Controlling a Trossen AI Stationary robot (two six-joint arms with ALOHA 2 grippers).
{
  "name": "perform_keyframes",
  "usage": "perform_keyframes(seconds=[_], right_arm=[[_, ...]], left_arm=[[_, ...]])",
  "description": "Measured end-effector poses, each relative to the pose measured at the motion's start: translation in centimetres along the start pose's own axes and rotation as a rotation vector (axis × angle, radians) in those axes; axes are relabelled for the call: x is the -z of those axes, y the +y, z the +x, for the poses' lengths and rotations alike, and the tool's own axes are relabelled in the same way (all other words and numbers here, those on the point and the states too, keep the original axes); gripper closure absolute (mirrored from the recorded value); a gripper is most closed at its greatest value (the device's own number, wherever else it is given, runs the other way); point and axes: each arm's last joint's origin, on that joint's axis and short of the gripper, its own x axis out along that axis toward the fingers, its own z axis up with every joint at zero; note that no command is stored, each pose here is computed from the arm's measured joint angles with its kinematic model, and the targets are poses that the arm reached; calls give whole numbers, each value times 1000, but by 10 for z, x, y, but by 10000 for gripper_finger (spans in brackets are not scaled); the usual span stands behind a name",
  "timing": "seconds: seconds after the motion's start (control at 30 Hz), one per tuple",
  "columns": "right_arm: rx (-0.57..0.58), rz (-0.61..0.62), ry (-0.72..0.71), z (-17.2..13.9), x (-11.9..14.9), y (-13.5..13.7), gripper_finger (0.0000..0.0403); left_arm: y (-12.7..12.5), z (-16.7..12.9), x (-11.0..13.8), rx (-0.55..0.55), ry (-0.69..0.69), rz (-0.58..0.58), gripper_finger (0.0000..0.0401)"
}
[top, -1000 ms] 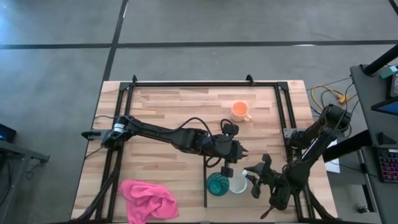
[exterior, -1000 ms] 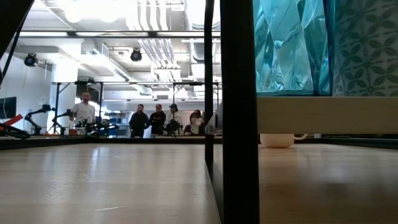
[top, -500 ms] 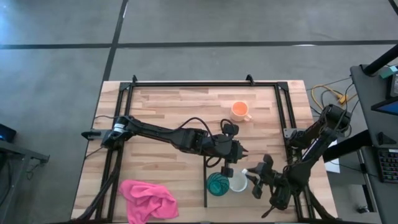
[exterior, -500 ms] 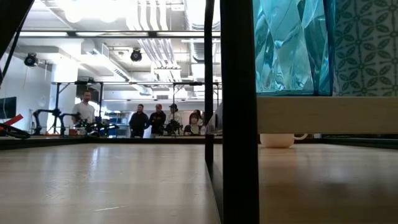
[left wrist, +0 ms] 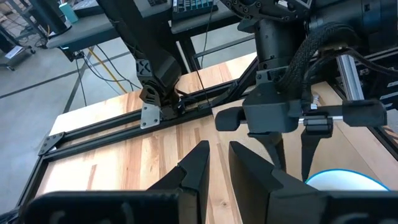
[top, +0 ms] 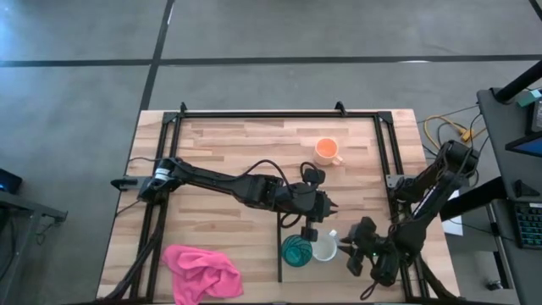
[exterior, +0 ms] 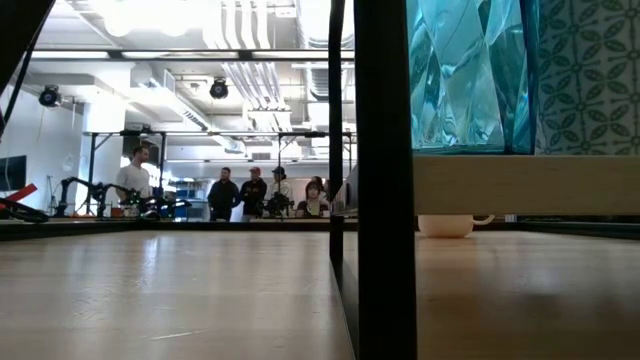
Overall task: Stack small to large cups/mugs on shelf
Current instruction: Put the light orange mug on the shelf
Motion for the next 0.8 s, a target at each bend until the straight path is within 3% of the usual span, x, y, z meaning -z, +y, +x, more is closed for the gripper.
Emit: perform_keyframes(seconds=[0.17,0.3,0.53,0.7,0.8], right_arm=[[-45,66,115,-10,1,0,296],[-101,93,216,-21,-5,0,311],[-191,34,217,-60,-34,-8,345],[-139,-55,215,-101,-66,-24,355],[-61,-113,185,-123,-84,-37,355]], left_arm=[[0,0,0,0,0,-8,354],[2,0,0,-3,1,-84,354],[13,-13,-7,-19,-13,-115,354],[32,-23,-7,-71,26,-129,354],[46,-22,-3,-101,44,-204,354]])
